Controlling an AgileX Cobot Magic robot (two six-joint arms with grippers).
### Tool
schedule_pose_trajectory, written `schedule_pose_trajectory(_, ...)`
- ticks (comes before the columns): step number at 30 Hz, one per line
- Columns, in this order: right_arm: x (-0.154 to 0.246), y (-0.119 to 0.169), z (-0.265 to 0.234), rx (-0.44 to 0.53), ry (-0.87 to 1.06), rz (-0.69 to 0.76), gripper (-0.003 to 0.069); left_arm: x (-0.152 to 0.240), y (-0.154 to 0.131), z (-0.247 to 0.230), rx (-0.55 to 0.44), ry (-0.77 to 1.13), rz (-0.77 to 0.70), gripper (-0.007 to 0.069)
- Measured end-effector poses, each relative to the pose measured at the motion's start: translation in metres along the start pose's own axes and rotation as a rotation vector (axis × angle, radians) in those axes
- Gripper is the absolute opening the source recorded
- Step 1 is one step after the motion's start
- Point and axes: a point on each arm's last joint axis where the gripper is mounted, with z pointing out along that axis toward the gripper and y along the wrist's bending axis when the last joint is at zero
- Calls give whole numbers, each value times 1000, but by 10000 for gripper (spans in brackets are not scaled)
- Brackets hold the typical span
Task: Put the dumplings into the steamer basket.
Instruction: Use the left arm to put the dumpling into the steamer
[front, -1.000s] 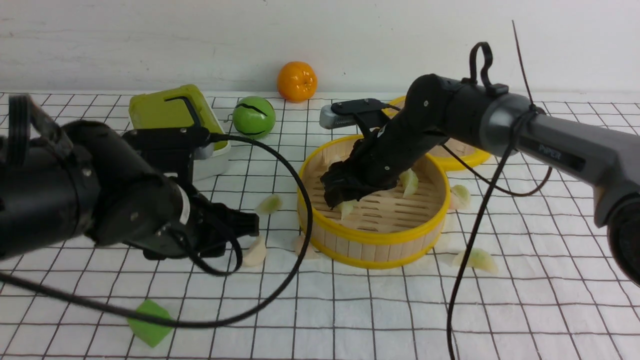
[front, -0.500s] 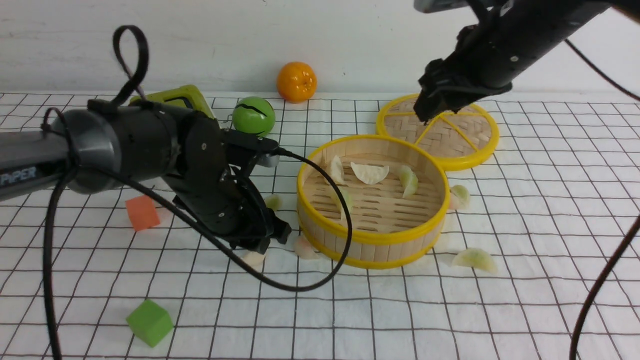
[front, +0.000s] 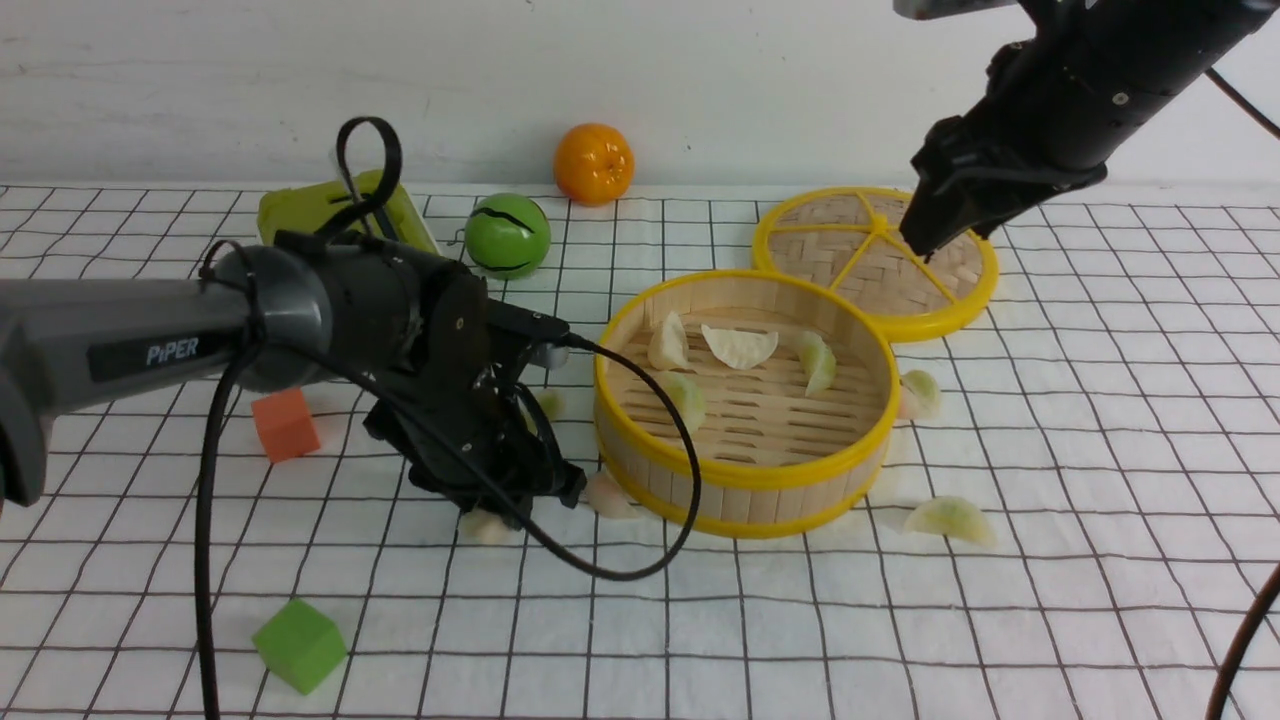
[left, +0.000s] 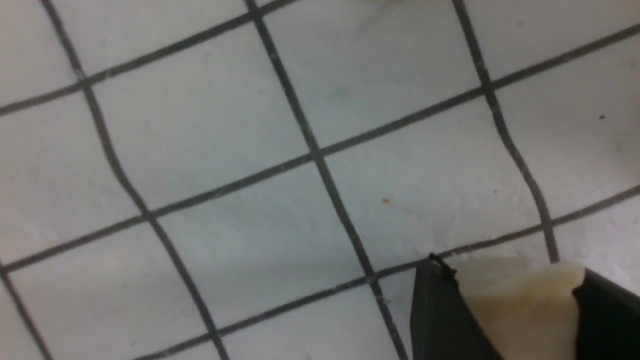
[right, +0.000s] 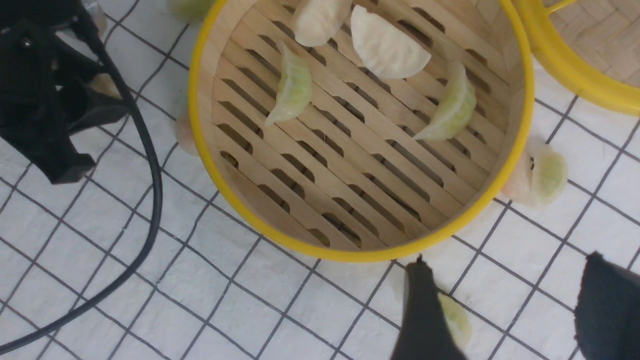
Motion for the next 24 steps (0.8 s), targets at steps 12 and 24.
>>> schedule_pose_trajectory(12,1,-7,0,76,16,-26,400,-85,-55,-104,250,-323,-114,269)
schedule_pose_trajectory(24,2,-7,0,74,25,-26,400,-106,-87,-17,199,-201,-215,269)
